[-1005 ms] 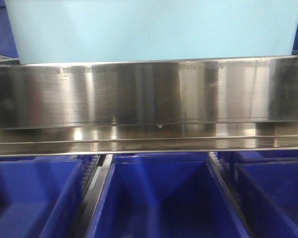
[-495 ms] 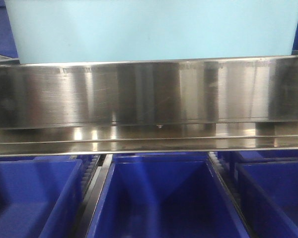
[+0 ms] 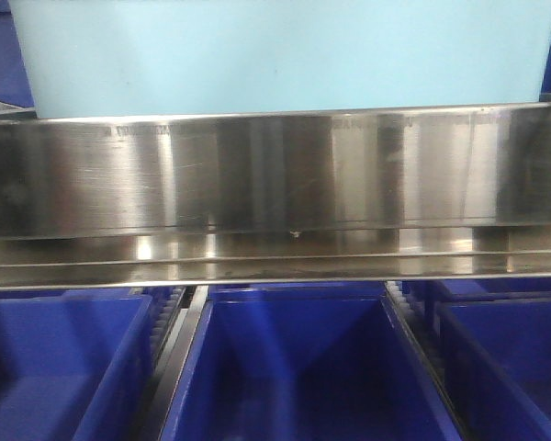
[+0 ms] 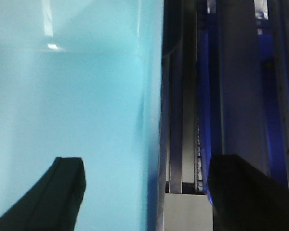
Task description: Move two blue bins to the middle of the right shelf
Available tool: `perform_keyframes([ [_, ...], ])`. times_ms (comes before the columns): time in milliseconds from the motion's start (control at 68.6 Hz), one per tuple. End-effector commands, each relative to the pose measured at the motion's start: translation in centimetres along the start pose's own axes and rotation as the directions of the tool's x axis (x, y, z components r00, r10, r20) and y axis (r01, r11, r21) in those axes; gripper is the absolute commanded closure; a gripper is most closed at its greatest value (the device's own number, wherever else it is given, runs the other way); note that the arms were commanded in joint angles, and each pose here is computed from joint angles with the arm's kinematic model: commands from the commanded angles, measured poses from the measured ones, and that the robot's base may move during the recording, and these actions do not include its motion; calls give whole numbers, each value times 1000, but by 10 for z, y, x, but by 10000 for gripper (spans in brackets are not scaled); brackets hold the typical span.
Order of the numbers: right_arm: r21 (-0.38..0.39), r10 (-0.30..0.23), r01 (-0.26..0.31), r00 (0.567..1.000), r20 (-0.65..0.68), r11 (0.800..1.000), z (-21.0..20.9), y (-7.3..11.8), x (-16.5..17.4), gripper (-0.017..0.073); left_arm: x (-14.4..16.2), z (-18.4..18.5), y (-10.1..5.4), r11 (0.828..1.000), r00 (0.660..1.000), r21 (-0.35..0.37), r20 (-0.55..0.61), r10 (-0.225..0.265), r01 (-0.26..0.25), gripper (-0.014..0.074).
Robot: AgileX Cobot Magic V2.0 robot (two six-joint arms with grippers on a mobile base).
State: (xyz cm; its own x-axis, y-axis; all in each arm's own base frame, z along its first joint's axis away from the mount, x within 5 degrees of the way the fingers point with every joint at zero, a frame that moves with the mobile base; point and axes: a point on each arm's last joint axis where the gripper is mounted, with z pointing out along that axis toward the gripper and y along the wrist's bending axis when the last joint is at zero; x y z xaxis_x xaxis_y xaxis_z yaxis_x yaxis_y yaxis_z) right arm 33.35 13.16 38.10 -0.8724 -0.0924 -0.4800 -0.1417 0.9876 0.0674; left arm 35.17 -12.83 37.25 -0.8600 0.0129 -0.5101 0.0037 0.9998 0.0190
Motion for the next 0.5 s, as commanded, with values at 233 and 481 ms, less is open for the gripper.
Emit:
perform_keyframes([
  [233,7,-15,15,1000,2,1000,2,0,0,147,3,-1,-1,1000,1000,7,-6,2,-2,330],
  [481,7,-15,15,1000,2,1000,2,0,0,147,3,-1,-3,1000,1000,25,-14,-5,5,330],
])
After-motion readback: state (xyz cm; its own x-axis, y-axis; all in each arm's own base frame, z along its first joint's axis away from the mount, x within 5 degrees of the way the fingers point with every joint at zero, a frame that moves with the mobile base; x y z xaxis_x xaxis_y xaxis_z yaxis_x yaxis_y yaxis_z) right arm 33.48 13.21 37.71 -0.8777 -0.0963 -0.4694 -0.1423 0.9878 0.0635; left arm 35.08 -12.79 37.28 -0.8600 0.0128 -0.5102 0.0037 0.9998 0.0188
